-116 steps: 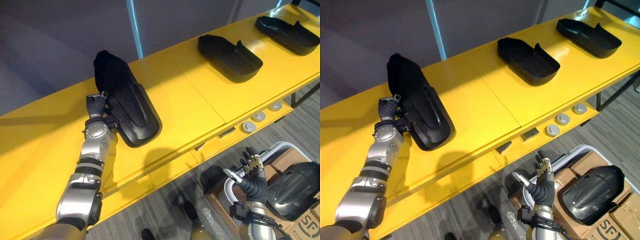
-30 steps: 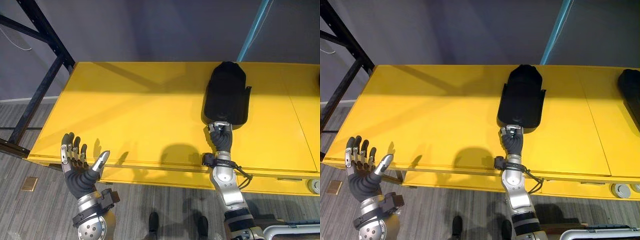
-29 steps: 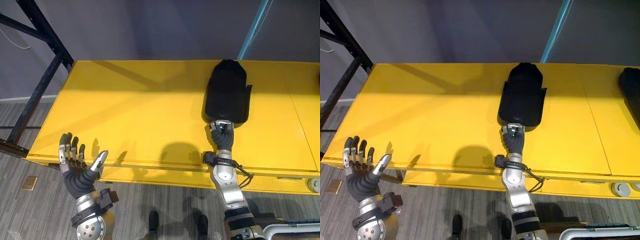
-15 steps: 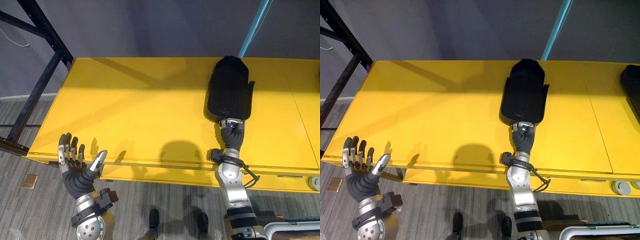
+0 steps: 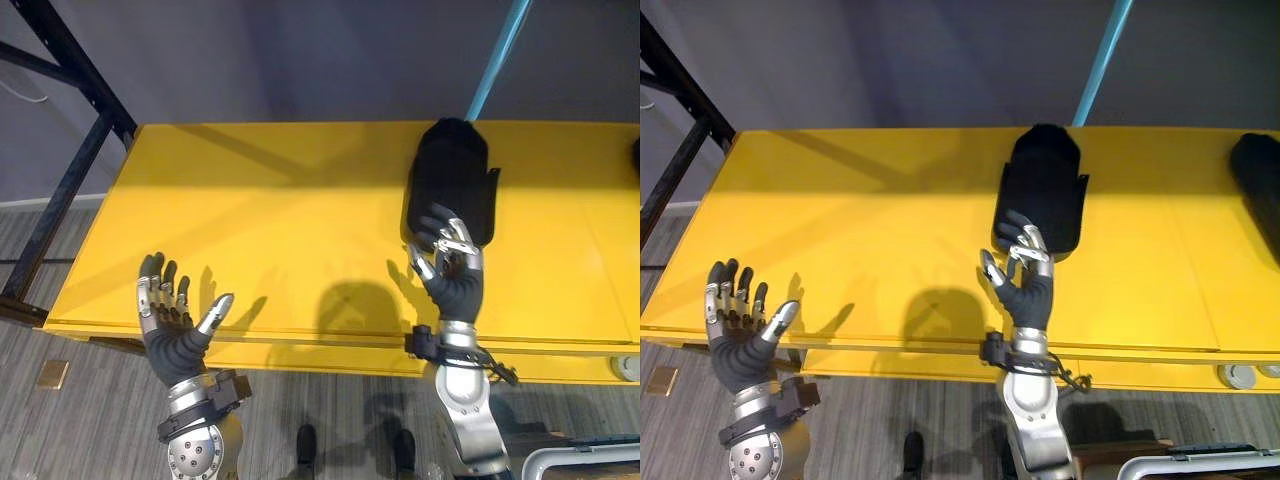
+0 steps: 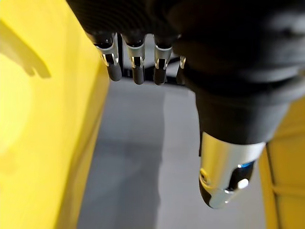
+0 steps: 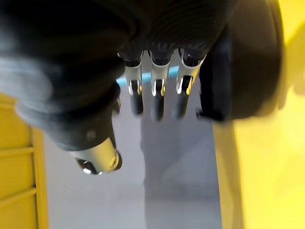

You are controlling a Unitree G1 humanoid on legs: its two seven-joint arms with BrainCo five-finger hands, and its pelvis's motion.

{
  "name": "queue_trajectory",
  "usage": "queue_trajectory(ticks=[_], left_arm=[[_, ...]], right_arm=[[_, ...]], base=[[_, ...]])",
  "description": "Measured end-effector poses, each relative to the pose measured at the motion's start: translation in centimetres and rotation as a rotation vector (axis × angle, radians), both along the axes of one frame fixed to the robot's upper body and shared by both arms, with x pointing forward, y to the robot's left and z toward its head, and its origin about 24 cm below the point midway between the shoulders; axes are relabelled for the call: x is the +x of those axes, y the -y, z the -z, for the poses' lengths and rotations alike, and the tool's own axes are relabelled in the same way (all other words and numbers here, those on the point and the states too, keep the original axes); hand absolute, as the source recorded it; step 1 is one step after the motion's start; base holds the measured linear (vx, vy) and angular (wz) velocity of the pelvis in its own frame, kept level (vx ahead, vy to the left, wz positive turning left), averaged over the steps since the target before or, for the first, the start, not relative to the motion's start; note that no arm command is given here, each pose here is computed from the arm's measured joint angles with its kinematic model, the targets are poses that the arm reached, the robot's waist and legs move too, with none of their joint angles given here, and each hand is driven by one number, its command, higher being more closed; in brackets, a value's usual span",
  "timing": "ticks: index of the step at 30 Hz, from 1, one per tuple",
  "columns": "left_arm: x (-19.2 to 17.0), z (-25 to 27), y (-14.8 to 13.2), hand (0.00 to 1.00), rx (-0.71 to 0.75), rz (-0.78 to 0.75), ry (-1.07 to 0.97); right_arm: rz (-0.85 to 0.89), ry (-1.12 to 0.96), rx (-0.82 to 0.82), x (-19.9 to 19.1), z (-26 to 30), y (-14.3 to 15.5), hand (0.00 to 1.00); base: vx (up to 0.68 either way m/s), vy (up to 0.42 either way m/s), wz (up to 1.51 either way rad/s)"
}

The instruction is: Walk over and take plastic housings, then place them on the shelf

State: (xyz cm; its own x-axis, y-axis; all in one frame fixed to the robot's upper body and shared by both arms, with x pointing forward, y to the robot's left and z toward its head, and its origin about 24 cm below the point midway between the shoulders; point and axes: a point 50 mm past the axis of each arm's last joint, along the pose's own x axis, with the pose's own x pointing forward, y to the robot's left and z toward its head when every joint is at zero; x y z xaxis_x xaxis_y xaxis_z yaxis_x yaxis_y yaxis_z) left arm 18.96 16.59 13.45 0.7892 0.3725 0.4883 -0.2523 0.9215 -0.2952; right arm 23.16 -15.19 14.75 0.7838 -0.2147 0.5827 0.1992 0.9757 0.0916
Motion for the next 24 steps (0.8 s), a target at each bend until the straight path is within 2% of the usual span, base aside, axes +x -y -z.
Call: queue_trajectory(ticks=[5, 9, 12, 14, 19, 24], left_arm=[[1.3, 0.9, 0.5, 0.0, 0.027, 0.041, -0.038], [1.8, 0.7, 0.8, 0.0, 0.03, 0.061, -0.027], [2.5, 0.7, 2.3, 0.0, 0.045, 0.131, -0.02], [2.5, 0.8, 2.6, 0.0, 0.059, 0.145, -0.025], [3.9, 1.9, 1.7, 0.0, 0.104, 0.114, -0.08], [4.2, 2.9, 1.6, 0.0, 0.094, 0.107, -0.123]], right_arm=[[0.179, -0.03, -0.04, -2.5, 0.5, 4.5, 0.0], [0.229, -0.064, -0.119, -3.5, 0.8, 6.4, 0.0], [0.344, -0.188, -0.129, -6.4, 2.8, 8.8, 0.0], [0.353, -0.266, -0.105, -7.7, 4.2, 8.9, 0.0], [0.308, -0.272, -0.054, -6.9, 4.8, 7.5, 0.0], [0.313, -0.359, -0.085, -6.4, 6.6, 7.5, 0.0]], base=[[0.05, 0.018, -0.85], [0.02, 0.008, -1.64], [-0.1, 0.161, -1.38], [-0.19, 0.121, -2.04], [-0.13, 0.015, -1.86], [-0.04, -0.203, -0.89]])
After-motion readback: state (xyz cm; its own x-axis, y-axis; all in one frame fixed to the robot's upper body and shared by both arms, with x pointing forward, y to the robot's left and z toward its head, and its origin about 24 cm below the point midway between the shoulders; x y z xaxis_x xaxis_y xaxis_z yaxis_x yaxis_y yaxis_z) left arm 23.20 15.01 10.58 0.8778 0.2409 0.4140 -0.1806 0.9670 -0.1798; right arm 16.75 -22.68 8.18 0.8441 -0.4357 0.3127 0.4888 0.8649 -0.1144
